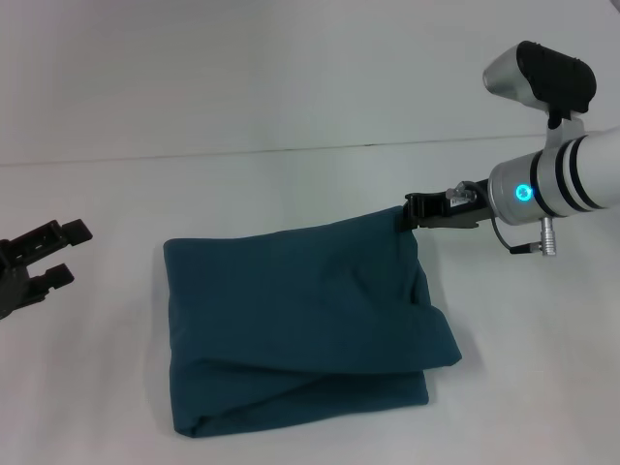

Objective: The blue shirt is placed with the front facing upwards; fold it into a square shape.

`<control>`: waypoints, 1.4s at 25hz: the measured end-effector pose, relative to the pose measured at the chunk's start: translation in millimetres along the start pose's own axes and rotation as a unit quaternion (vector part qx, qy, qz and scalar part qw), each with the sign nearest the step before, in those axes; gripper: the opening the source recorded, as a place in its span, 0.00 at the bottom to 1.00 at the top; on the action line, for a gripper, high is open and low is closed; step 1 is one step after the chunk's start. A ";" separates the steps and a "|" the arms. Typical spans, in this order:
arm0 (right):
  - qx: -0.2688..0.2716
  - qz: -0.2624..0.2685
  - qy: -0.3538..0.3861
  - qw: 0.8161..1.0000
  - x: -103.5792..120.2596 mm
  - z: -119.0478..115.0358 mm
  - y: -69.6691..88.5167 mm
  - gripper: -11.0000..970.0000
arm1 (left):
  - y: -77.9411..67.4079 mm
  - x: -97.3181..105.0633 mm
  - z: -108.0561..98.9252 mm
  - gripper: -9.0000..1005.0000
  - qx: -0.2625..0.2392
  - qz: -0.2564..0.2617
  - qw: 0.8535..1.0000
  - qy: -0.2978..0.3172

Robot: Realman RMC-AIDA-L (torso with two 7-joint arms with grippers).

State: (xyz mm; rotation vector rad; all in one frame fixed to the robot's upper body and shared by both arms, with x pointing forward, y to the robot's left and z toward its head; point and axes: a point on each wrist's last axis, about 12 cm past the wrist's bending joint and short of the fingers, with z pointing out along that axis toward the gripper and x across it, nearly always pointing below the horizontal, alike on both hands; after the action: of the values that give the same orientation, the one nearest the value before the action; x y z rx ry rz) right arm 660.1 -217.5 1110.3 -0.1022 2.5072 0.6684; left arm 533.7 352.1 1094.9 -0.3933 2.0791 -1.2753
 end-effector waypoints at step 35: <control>0.033 -0.004 -0.034 0.999 -19.7 -16.8 -19.6 0.31 | 2.7 3.7 -0.5 0.93 0.000 -0.003 1.000 0.003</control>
State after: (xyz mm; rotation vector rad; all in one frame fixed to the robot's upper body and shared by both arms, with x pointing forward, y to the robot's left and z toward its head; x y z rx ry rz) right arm 672.8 -244.0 1124.1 -0.0643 2.4593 0.5745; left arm 530.8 351.7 1091.3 -0.3969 2.0857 -1.2814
